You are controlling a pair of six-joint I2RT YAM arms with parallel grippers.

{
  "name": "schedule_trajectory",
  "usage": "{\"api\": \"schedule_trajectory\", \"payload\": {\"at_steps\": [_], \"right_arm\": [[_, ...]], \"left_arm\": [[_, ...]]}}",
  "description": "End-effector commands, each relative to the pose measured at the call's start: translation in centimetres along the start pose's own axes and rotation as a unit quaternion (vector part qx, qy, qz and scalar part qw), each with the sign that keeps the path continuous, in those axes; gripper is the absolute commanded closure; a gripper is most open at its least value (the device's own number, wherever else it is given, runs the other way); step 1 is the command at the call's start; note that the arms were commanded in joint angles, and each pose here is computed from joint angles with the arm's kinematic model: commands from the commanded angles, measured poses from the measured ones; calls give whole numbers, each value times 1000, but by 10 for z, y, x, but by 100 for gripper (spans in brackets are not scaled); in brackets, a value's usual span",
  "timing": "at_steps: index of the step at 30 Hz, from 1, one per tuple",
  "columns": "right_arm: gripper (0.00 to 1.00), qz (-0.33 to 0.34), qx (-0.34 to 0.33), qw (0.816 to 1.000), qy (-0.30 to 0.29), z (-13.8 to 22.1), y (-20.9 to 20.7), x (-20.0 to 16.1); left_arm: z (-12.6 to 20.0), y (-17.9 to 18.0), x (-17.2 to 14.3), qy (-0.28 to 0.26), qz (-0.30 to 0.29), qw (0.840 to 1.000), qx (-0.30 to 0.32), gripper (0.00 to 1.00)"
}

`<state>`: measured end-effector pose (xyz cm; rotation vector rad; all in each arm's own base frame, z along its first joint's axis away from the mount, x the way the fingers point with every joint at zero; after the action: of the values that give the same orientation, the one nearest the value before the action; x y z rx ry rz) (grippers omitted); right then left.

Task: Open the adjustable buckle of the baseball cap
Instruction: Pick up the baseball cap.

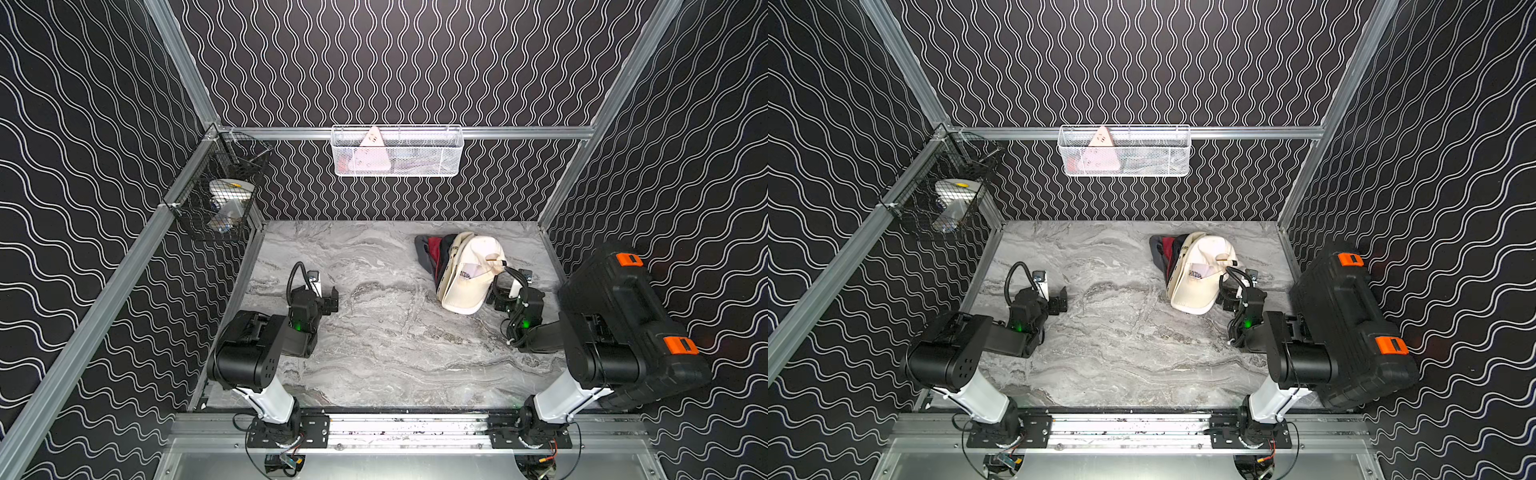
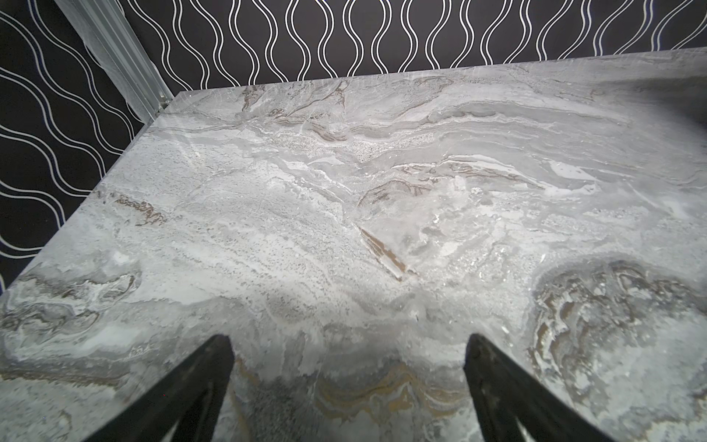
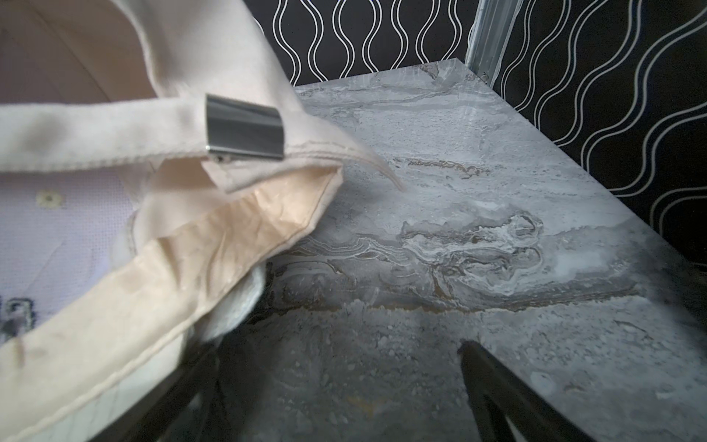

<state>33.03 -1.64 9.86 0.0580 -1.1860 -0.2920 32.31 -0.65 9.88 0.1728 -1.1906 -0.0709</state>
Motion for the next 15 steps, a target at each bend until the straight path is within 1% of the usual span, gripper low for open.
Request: {"api": "schedule_trajectory", "payload": {"at_steps": [1,3,5,7,8,10,11,13,15], "right_arm": [[0,-3,8,1000,-7,1,2,3],[0,-5,9,1000,-5,0,2,2],[0,-10,-8,1000,-12,1,-1,5],[0,-9,-3,1000,-18,5,1,9],[0,-4,2,1000,-21,9,3,16],[0,3,4,1000,-4,16,8,27],[0,5,8,1000,-2,19,12,36],[0,7,23,1000,-4,28,21,55],[0,15,39,999,-8,40,31,69]], "left_arm": [[-1,1,5,-11,0,1000,2,1],[0,1,5,-13,0,1000,3,1],[1,1,6,-16,-1,1000,5,1],[3,1,11,-15,-4,999,28,1],[5,1,16,-14,-7,999,40,1],[6,4,31,8,-12,998,66,1],[7,5,38,17,-13,997,70,1],[14,5,59,4,-20,995,93,1],[22,1,83,-2,-29,996,85,1]]}}
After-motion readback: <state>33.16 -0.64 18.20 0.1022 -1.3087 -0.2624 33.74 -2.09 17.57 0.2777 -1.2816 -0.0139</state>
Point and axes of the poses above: each gripper's point midway between its finger pads, its own z axis back along the fingers, its own y axis along the line the jaws close on, x = y × z, the point moved 8 cm from there along z, back along the fingers, and after that the axes turned 7 degrees about -z, right-handed, at the moved point
